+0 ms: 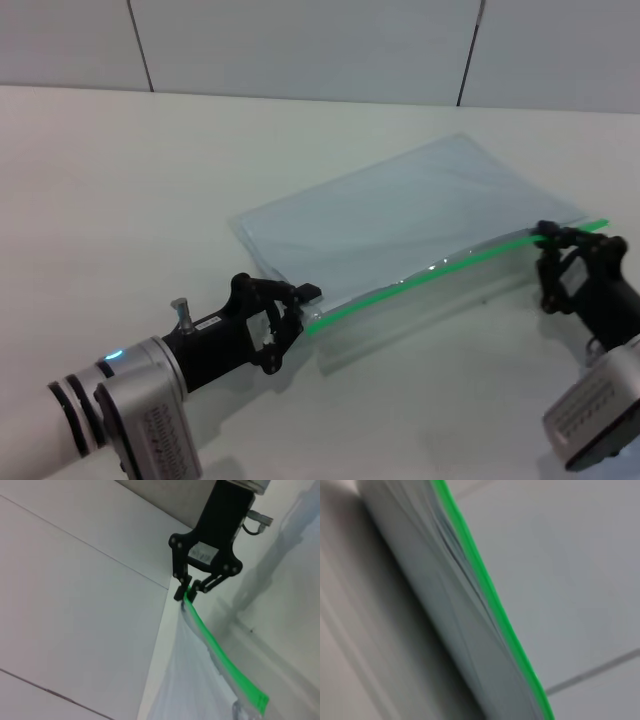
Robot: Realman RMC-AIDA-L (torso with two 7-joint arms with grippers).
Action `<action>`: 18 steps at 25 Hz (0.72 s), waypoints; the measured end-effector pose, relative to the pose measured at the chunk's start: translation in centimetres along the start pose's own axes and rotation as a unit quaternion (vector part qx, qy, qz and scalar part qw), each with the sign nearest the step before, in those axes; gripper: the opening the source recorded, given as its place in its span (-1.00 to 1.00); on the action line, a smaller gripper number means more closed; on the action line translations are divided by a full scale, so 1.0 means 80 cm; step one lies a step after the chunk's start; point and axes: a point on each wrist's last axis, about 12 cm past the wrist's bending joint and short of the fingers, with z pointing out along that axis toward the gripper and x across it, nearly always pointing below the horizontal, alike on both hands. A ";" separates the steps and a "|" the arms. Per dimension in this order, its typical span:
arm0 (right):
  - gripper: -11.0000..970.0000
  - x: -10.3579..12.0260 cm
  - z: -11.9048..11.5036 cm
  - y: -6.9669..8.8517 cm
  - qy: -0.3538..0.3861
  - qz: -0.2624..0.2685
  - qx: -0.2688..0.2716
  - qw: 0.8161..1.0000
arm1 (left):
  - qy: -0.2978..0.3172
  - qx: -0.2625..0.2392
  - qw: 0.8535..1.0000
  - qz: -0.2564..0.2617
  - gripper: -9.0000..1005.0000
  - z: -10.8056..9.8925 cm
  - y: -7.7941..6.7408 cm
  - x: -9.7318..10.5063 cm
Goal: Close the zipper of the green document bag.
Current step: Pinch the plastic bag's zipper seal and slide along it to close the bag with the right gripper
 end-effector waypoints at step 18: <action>-0.82 0.040 -0.011 -0.014 0.081 0.024 0.032 0.996 | 0.013 -0.024 1.000 -0.013 -0.90 -0.004 0.002 0.002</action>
